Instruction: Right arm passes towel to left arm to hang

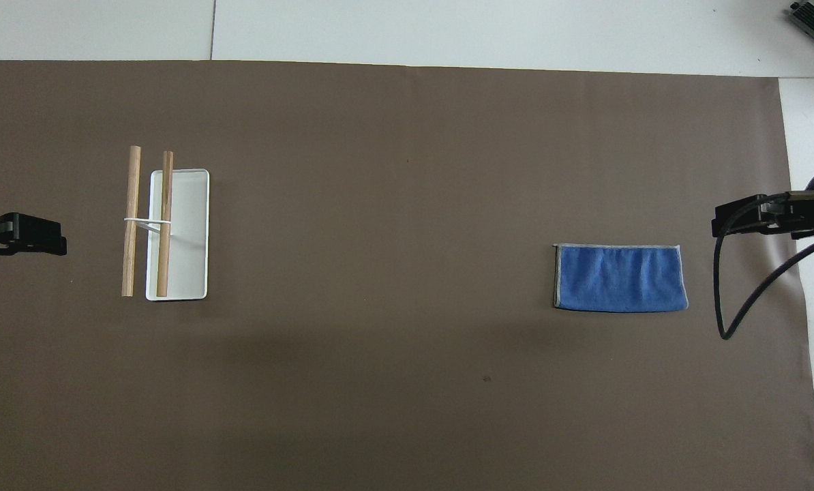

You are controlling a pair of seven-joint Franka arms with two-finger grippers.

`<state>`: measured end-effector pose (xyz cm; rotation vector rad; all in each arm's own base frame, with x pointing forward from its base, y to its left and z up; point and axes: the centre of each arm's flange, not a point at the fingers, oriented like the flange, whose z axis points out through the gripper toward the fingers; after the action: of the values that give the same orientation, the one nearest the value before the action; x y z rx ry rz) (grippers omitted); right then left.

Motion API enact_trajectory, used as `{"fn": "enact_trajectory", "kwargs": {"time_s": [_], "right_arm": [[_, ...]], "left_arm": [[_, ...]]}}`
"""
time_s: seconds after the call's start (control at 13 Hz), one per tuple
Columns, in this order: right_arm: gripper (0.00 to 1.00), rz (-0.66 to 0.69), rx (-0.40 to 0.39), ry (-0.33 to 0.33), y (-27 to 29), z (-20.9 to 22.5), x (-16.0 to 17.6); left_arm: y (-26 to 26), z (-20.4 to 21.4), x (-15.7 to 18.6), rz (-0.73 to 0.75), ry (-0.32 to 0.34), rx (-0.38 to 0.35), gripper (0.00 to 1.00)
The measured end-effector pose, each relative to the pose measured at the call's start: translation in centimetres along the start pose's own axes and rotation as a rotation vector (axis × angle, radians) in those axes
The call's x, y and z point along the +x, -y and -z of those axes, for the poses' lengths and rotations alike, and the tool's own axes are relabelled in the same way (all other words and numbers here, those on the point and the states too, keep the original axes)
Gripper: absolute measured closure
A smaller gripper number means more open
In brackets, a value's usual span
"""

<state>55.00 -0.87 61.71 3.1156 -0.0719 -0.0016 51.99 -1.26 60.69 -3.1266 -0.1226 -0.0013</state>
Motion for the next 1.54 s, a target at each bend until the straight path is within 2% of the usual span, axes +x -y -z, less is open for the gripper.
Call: {"fn": "enact_trajectory", "kwargs": {"time_s": [0.85, 1.38, 1.54], "right_arm": [[0.00, -0.009, 0.000, 0.003, -0.5, -0.1, 0.0], [0.00, -0.014, 0.001, 0.039, -1.6, -2.0, -0.6], [0.00, -0.005, 0.003, 0.007, -1.6, -3.2, -0.8]], "left_arm": [[0.0, 0.0, 0.0, 0.000, 0.000, 0.000, 0.00], [0.0, 0.0, 0.0, 0.000, 0.000, 0.000, 0.00], [0.0, 0.0, 0.0, 0.000, 0.000, 0.000, 0.00]]}}
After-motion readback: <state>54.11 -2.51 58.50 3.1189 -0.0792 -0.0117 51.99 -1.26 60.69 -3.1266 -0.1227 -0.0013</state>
